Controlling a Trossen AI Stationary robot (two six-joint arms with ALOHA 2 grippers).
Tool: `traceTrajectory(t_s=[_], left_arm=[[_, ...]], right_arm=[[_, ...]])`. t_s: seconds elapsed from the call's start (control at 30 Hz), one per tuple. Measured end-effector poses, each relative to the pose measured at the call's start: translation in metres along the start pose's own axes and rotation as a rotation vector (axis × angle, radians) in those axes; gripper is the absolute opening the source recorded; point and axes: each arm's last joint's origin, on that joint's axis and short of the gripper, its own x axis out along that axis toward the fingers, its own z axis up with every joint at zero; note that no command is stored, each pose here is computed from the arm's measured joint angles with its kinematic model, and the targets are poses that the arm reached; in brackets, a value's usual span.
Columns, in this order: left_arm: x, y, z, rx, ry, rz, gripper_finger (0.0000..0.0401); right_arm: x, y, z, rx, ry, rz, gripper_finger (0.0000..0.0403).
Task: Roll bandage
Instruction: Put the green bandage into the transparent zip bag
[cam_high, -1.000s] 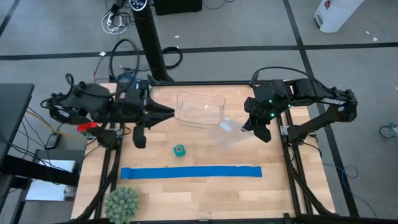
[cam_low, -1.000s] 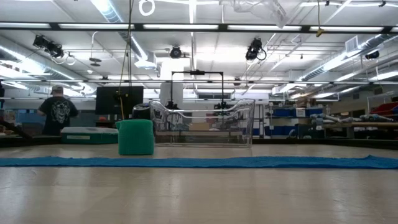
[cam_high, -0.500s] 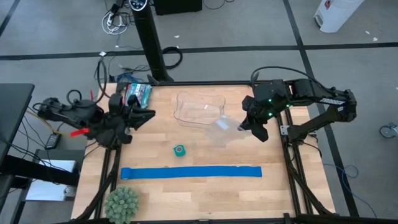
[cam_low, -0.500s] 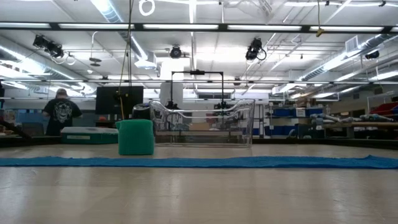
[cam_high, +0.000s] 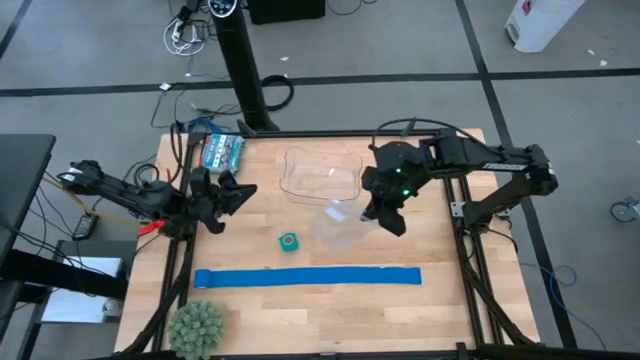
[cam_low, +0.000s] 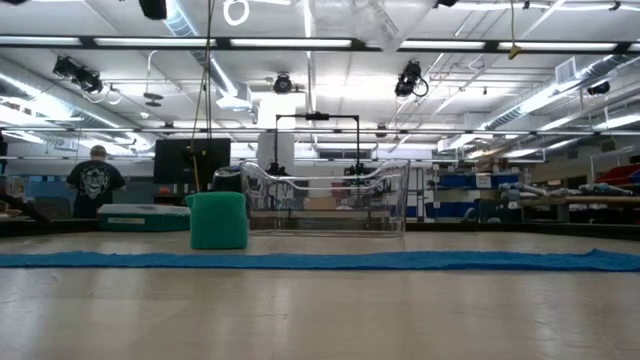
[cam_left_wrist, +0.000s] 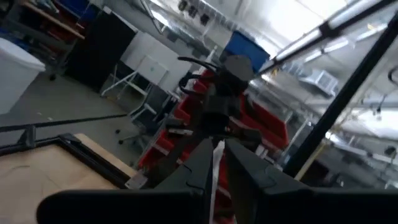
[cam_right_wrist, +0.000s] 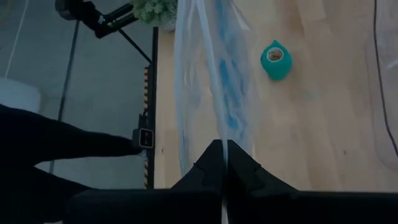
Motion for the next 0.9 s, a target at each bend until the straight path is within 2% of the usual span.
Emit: traceTrajectory(t_s=[0.23, 0.33, 0.7, 0.9], left_arm=[[-0.011, 0.023, -0.028, -0.109, -0.01, 0.018, 0.0048], [-0.011, 0.024, -0.032, -0.121, 0.004, 0.027, 0.0048], [0.008, 0.012, -0.033, -0.008, 0.139, 0.094, 0.0048], [0.016, 0.005, -0.031, 0.054, 0.25, 0.122, 0.0048]], right_arm=[[0.023, -0.002, 0.012, 0.013, -0.013, 0.044, 0.0], [0.035, -0.004, 0.017, 0.015, -0.007, 0.072, 0.0], [0.069, -0.016, 0.031, 0.088, 0.008, 0.157, 0.0], [0.074, -0.018, 0.047, 0.08, 0.053, 0.142, 0.0]])
